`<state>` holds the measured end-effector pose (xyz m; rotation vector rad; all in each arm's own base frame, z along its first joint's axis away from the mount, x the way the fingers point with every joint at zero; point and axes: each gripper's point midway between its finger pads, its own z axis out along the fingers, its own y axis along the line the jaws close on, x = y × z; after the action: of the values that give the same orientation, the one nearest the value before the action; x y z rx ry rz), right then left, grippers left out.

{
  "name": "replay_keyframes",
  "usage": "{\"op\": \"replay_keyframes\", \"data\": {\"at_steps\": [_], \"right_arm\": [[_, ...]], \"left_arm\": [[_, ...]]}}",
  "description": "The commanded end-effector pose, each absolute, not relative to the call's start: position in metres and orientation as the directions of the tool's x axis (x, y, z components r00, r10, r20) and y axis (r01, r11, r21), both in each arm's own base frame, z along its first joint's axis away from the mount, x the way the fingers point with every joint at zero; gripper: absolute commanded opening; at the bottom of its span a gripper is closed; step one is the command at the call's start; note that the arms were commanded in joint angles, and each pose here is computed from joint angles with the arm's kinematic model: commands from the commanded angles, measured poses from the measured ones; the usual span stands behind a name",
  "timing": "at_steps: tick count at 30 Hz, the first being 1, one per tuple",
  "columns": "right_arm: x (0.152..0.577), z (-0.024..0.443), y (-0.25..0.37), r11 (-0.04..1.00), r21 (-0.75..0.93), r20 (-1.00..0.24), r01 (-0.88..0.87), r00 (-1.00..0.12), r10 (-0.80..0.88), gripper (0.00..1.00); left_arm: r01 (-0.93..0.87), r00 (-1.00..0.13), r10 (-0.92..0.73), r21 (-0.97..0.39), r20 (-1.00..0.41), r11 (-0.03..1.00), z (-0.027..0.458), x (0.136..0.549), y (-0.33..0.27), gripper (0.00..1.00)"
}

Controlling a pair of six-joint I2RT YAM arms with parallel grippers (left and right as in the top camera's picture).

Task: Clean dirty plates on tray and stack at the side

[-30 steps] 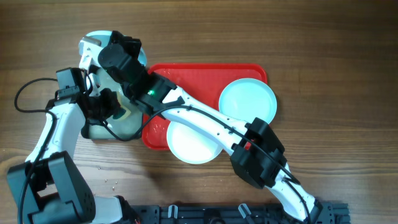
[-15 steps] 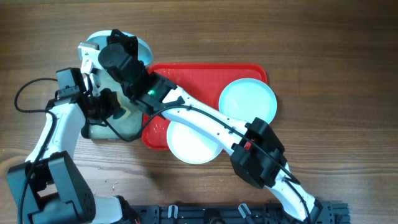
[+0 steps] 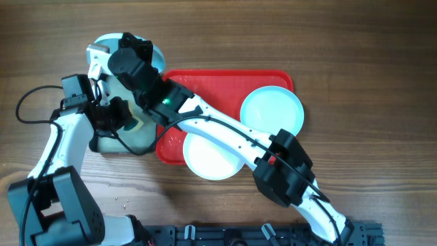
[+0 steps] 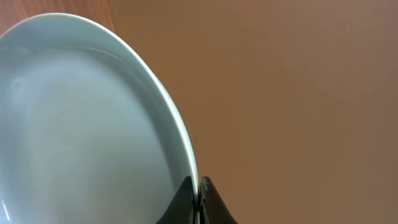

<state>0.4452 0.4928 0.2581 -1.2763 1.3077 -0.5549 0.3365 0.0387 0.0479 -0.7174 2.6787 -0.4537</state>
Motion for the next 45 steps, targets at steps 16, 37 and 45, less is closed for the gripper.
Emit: {"op": "replay_keyframes", "data": {"at_steps": [16, 37, 45], "right_arm": [[0.485, 0.195, 0.391, 0.866, 0.312, -0.714, -0.392, -0.698, -0.058, 0.04], [0.467, 0.151, -0.011, 0.954, 0.089, -0.242, 0.287, -0.922, 0.301, 0.04], [0.436, 0.103, -0.068, 0.912, 0.053, -0.124, 0.406, -0.904, 0.410, 0.04]], "left_arm": [[-0.407, -0.832, -0.507, -0.374, -0.225, 0.833, 0.043, 0.333, 0.037, 0.07], [-0.405, -0.831, -0.507, -0.374, -0.229, 0.834, 0.044, 0.334, 0.037, 0.06], [-0.405, -0.831, -0.507, -0.374, -0.229, 0.834, 0.044, 0.335, 0.037, 0.06]]}}
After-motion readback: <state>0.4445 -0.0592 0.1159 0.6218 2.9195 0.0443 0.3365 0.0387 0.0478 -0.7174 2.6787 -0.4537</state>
